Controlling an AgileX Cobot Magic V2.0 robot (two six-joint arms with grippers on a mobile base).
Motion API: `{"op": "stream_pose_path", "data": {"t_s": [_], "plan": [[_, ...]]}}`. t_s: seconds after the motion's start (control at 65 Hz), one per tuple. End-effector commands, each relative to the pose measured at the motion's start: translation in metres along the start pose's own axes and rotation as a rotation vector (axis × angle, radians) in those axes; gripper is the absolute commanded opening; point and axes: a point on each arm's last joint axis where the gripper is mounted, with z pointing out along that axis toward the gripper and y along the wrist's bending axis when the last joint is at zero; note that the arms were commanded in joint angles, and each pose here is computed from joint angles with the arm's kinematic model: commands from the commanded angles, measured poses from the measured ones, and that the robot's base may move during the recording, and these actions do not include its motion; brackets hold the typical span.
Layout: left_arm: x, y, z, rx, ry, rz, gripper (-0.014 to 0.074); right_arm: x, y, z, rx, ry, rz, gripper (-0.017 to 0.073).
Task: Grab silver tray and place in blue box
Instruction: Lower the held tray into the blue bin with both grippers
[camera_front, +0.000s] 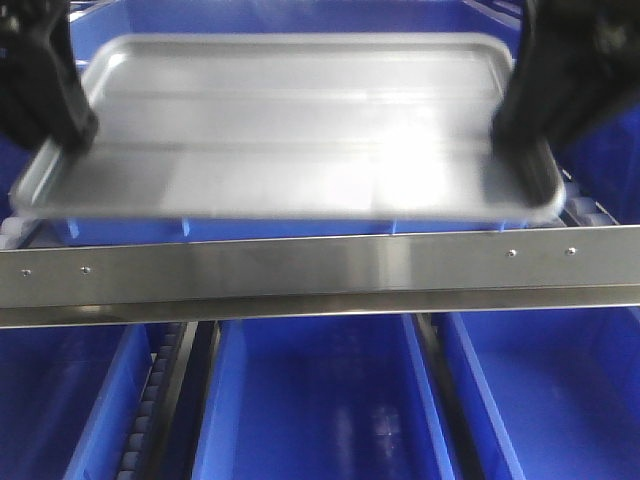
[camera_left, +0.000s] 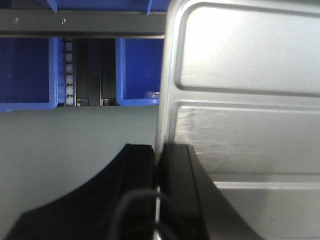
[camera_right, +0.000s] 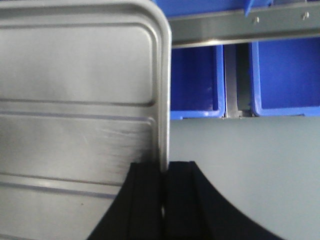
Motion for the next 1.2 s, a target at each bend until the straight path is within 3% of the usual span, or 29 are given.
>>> {"op": "stream_pose_path", "data": {"t_s": [0.0,0.092,0.262,0.369,0.646,1.185], "plan": [[-0.031,-0.011,-0.017,0.155,-0.114,0.023,-0.0006,-0.038,0.014,-0.017,-0.149,-0.148,-0.034,0.0057],[-0.058,-0.011,-0.018,0.184,-0.158,0.034,-0.0006,-0.065,0.019,-0.017,-0.162,-0.192,-0.068,0.0057],[-0.101,-0.008,-0.013,0.163,-0.238,0.040,-0.0006,-0.117,0.028,-0.013,-0.191,-0.266,-0.081,0.0057],[-0.130,-0.010,-0.008,0.188,-0.293,0.055,-0.0006,-0.144,0.038,-0.003,-0.221,-0.278,-0.102,0.0057],[-0.189,0.004,0.018,0.170,-0.403,-0.039,-0.0006,-0.189,0.049,0.029,-0.225,-0.338,-0.095,0.0057],[-0.197,0.007,0.047,0.159,-0.407,-0.047,-0.0006,-0.198,0.042,0.079,-0.195,-0.337,-0.079,0.0057]]}}
